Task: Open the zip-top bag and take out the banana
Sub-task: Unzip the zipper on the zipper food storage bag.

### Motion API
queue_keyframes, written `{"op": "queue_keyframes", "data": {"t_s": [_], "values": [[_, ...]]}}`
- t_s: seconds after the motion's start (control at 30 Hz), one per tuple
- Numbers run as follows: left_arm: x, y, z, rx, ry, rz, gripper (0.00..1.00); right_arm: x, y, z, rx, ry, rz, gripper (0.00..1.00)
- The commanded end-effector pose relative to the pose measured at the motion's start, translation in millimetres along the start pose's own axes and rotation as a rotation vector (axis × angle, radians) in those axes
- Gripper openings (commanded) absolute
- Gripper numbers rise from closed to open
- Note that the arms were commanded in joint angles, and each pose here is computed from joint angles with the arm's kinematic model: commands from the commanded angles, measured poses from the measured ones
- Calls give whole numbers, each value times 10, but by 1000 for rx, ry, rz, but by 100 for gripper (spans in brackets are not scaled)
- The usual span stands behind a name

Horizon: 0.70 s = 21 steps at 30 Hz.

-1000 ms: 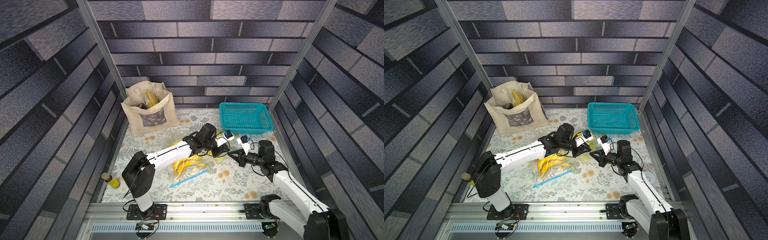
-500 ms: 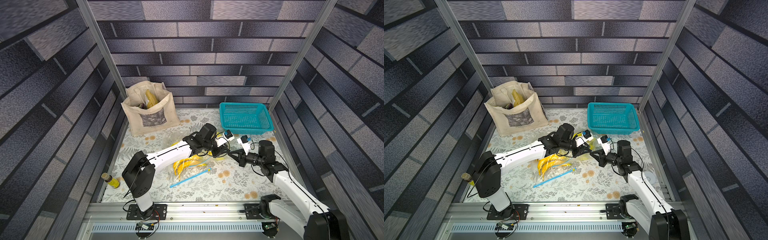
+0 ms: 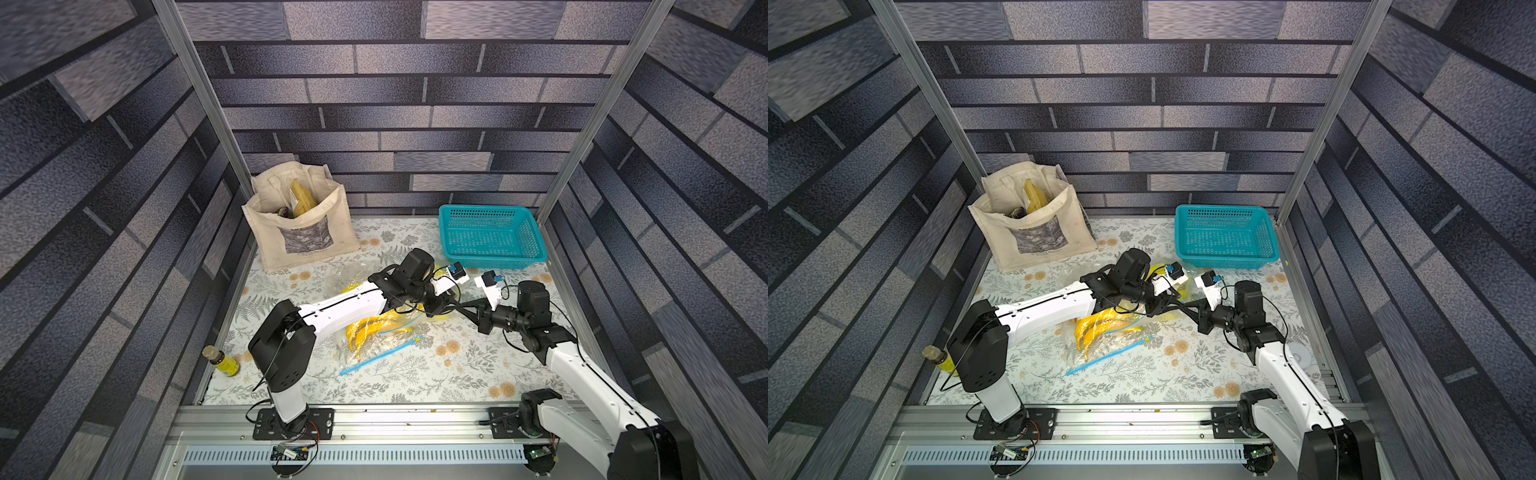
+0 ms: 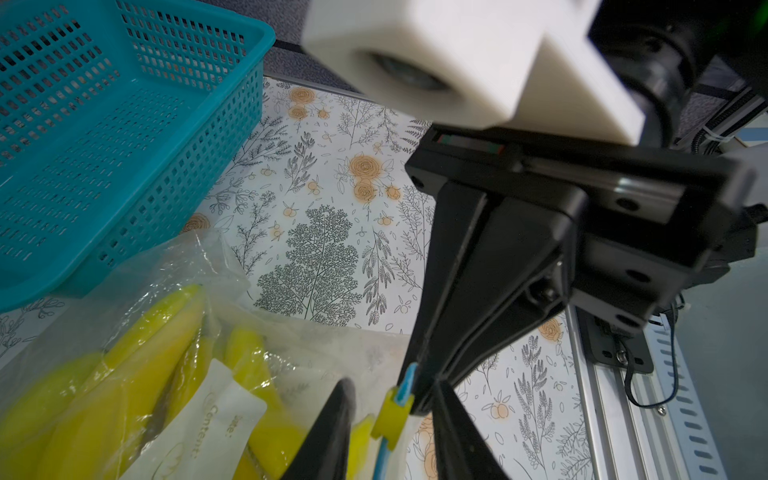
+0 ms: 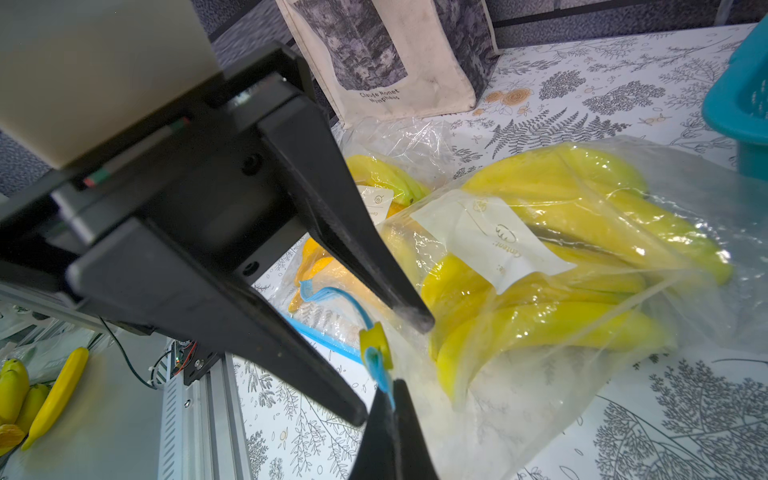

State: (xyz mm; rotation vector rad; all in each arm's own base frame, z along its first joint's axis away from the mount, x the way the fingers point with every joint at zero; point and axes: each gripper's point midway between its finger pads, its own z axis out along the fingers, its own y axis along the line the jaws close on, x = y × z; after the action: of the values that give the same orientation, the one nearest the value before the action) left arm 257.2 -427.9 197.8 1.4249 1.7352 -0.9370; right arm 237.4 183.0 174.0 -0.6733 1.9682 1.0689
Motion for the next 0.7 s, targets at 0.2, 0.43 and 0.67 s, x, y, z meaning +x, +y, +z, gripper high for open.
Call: {"op": "queue_keyframes", "data": {"t_s": [0.2,0.43,0.67], "values": [[-36,-24,-29,10,-4,9,23,-75,49,-13,-6,-8,-29,0],[-26,-15,-29,4,0,12,13,-66,53,-13,-9,-5,-26,0],[-32,-21,-30,5,0,15,7,-80,44,-20,0,-8,-28,0]]}}
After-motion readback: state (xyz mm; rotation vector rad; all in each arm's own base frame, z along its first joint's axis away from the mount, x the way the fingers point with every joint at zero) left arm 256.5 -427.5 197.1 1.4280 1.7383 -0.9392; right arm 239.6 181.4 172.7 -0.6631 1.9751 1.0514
